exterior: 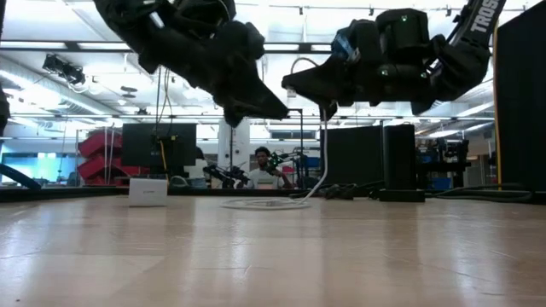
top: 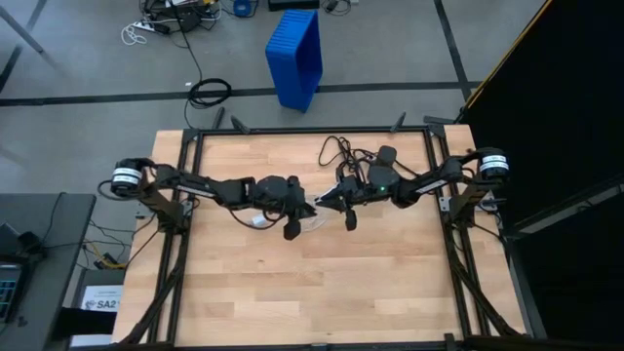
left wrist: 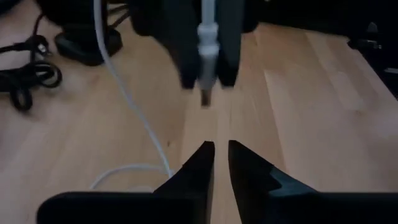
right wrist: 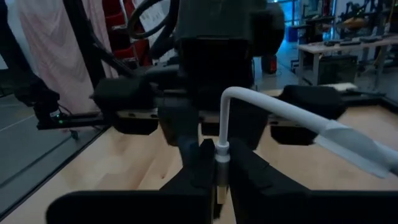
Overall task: Insert USB
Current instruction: Insert the white charger cable into the white charger adapter
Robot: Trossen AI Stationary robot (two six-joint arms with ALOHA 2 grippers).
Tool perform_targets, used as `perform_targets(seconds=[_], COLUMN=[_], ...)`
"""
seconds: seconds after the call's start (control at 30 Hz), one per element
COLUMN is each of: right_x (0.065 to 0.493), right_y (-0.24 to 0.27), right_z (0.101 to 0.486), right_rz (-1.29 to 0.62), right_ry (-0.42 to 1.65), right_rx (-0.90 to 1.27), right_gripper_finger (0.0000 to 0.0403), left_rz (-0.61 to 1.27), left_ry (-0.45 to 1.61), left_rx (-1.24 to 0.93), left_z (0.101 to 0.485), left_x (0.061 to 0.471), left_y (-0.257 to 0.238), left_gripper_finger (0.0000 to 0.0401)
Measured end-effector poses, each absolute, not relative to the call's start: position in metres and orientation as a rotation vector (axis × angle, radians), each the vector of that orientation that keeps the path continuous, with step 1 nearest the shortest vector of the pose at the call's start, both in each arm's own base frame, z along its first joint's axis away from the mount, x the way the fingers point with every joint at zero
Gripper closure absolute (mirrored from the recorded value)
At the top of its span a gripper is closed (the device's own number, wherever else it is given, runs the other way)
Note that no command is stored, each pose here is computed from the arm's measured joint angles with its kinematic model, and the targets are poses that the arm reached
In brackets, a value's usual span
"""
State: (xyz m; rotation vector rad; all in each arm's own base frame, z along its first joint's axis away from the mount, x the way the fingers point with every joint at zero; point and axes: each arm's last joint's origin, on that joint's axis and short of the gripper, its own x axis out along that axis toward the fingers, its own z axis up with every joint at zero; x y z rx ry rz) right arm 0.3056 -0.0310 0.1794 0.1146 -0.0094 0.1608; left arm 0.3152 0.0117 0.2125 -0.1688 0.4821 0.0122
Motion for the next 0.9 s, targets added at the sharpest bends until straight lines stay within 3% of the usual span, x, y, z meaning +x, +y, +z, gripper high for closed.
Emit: perform_targets(seconds=[0.27, 0.5, 0.9], right_x=[0.278, 0.27, 0.269], right_y=[-0.032, -0.031, -0.03], right_z=[0.179, 0.171, 0.173], right_rz=[0.151, 0.164, 0.203], right_ry=[-0.064, -0.037, -0.052], right_rx=[0.109, 0.12, 0.113], right_gripper_finger=[0.0402, 0.0403, 0.0403], left_rz=[0.091, 0.178, 0.221], left_ry=[0.608, 0.871, 1.141], left_rx=[-0.238, -0.268, -0.327], left_z=[0.238, 0.238, 0.216], left_x=[0.276, 0.251, 0.239], left_y=[0.012, 0.013, 0.011], left_gripper_finger=[0.0354, 0.0344, 0.0186])
